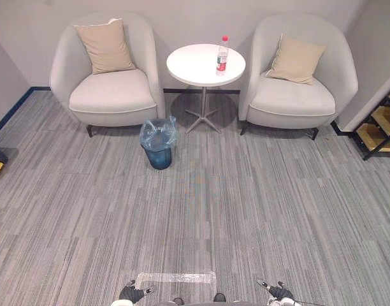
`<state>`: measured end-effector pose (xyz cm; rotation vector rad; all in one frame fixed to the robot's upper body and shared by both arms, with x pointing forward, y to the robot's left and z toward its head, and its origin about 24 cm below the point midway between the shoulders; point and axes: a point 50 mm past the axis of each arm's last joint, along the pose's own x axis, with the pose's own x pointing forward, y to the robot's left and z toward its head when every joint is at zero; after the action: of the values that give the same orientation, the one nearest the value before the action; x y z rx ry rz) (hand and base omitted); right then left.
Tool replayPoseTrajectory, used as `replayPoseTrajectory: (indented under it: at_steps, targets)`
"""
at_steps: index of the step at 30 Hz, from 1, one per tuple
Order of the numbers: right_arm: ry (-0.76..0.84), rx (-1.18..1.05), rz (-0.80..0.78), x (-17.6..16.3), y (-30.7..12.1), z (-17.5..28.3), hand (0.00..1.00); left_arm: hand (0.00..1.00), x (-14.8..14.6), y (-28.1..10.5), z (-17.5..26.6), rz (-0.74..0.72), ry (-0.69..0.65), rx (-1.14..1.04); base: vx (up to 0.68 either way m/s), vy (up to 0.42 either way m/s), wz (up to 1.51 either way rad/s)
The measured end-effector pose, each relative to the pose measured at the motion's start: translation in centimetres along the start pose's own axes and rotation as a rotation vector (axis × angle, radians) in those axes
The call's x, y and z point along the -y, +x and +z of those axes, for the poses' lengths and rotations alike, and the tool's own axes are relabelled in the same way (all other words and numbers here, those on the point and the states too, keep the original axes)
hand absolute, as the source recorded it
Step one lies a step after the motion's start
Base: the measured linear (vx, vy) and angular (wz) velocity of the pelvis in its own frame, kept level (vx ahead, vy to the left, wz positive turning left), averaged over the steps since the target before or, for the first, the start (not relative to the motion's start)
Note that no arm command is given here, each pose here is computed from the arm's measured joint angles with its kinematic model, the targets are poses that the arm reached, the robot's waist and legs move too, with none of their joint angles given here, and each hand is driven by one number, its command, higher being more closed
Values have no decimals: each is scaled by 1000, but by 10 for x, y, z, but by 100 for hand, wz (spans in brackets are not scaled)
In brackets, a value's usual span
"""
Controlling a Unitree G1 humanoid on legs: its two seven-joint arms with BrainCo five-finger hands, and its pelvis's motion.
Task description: Gather rubbish on tea table into small bin, then transfer packed bag to large trash can.
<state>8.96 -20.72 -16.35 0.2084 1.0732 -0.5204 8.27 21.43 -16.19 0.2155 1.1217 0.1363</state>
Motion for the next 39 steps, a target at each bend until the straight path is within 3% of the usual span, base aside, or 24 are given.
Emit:
replayPoseTrajectory:
  at_steps: [14, 21, 33, 39]
  targets:
    - [39, 42, 37, -10, 0, 10, 0, 0, -6, 5, 18, 9, 36, 41, 0, -53, -11]
    - [77, 60, 15, -5, -1, 12, 0, 0, -5, 4, 25, 26, -44, 82, 215, -37, -33]
    - [20, 42, 46, -17, -2, 8, 0, 0, -15, 5, 27, 47, -48, 85, 404, 230, -40]
    - [-16, 109, 76, -24, 0, 27, 0, 0, -13, 5, 26, 42, -21, 80, 448, 111, -8]
